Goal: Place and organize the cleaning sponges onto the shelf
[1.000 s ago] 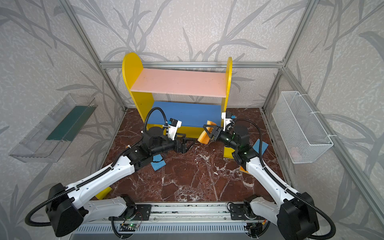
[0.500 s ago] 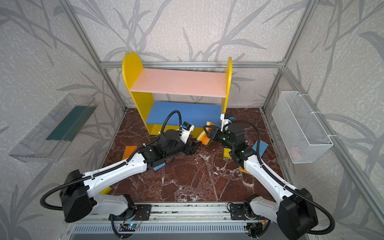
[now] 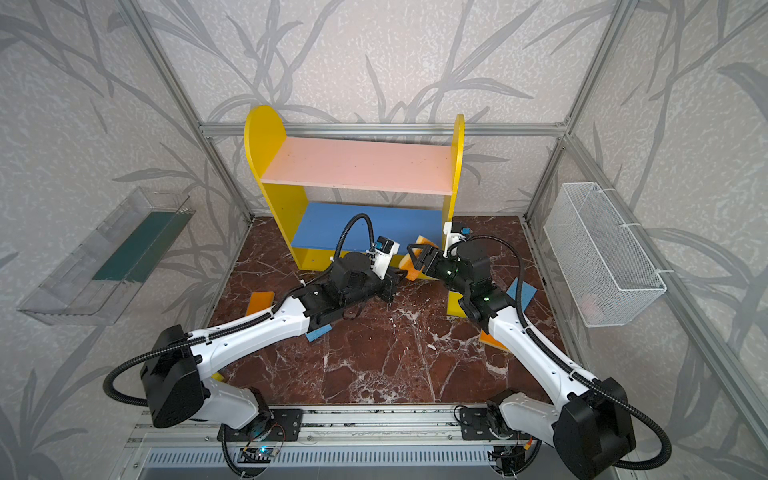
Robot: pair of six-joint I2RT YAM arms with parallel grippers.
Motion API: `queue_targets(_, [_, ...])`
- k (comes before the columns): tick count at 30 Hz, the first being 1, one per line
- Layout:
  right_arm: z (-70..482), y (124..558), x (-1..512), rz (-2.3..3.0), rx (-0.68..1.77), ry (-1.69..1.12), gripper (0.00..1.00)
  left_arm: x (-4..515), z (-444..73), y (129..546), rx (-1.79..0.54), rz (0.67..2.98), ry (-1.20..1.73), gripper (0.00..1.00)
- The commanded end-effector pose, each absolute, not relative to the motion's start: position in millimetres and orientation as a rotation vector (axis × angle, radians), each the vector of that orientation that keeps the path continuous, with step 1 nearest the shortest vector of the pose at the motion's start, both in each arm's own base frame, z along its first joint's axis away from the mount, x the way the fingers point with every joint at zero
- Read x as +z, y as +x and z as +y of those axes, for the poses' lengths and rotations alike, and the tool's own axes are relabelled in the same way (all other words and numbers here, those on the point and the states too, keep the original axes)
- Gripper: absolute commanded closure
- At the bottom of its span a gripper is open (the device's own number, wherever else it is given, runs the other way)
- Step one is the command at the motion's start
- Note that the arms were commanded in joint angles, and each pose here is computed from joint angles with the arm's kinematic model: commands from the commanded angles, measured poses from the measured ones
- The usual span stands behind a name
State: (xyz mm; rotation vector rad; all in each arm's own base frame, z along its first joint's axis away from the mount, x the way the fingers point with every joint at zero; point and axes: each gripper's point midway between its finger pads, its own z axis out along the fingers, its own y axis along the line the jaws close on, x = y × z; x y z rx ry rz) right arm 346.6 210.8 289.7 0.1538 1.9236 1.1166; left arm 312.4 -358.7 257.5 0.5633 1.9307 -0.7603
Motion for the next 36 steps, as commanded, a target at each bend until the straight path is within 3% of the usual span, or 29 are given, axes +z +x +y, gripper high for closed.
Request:
queue_targets(1, [218,339,294,1.934,1.142,0.097,0.13,272,-355,320,-0.804,1.884,0.475,1.0])
queue_targets(4, [213,338,297,1.93,1.128,0.084,0.01,266,-341,326,-0.885,1.899,0.374,1.0])
queue_targets(15, [160,315,298,1.886,1.02,0.144,0.01,239,-304,358,-1.148,1.941,0.078,1.0])
queue_targets(26, [131,289,281,1.917,0.874,0.153,0.01,236,-324,400,-1.416,1.987,-0.092,1.0])
queue_targets(36, [123,285,255,1.956,0.799,0.138,0.01,232,-345,426,-1.496,2.062,-0.175,1.0])
